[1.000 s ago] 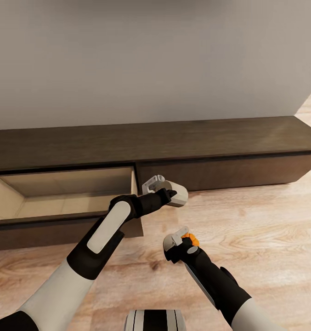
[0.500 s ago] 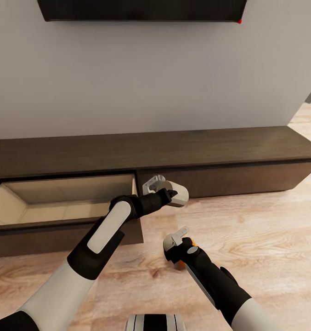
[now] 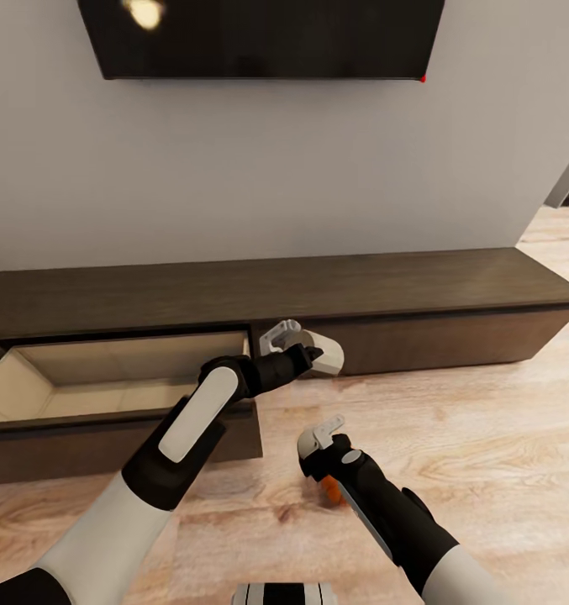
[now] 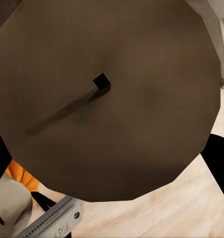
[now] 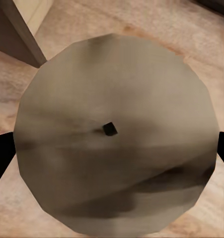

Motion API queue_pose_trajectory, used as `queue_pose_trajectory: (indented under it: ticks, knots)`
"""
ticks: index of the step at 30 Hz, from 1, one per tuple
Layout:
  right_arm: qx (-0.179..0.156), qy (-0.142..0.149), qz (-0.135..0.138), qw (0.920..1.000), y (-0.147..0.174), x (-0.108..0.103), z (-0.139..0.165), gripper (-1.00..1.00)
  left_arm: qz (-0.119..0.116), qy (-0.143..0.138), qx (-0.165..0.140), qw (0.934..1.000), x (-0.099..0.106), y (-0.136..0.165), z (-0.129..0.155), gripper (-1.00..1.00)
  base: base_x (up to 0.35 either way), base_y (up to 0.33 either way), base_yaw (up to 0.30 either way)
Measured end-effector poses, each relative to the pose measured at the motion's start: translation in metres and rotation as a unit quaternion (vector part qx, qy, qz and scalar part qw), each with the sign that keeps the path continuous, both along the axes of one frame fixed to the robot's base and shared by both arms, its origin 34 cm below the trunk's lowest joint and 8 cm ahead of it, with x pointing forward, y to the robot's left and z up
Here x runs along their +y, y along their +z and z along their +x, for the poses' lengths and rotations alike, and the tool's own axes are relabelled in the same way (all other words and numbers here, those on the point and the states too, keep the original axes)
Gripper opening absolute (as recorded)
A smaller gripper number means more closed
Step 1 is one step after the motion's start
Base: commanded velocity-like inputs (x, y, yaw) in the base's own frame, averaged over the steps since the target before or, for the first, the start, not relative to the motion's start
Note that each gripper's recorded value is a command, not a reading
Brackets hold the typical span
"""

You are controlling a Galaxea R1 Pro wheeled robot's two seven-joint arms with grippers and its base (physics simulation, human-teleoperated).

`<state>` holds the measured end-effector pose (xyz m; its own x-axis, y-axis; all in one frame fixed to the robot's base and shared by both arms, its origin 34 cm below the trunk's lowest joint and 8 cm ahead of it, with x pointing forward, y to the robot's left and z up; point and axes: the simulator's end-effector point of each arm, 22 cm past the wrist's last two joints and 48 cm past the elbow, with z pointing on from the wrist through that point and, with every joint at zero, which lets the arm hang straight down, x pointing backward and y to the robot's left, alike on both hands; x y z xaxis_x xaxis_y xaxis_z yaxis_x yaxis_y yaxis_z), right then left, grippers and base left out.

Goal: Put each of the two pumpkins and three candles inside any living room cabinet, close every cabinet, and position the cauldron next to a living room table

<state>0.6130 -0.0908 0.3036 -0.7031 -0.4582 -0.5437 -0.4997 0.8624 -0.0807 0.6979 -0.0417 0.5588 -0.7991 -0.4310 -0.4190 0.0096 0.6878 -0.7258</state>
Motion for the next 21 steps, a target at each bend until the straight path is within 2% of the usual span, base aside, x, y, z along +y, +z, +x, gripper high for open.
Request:
queue_pose_trajectory:
  ticks: [17, 21]
  knots:
    - [-0.032, -0.003, 0.000, 0.9995, 0.038, -0.001, 0.012, -1.00, 0.002, 0.000, -0.033, 0.9994, 0.001, 0.043, -0.005, -1.00, 0.000, 0.000, 0.000]
    - [-0.022, -0.008, -0.012, 0.9996, 0.042, -0.008, 0.009, -1.00, 0.002, 0.001, -0.041, 0.9992, 0.001, 0.053, -0.007, -1.00, 0.000, 0.000, 0.000]
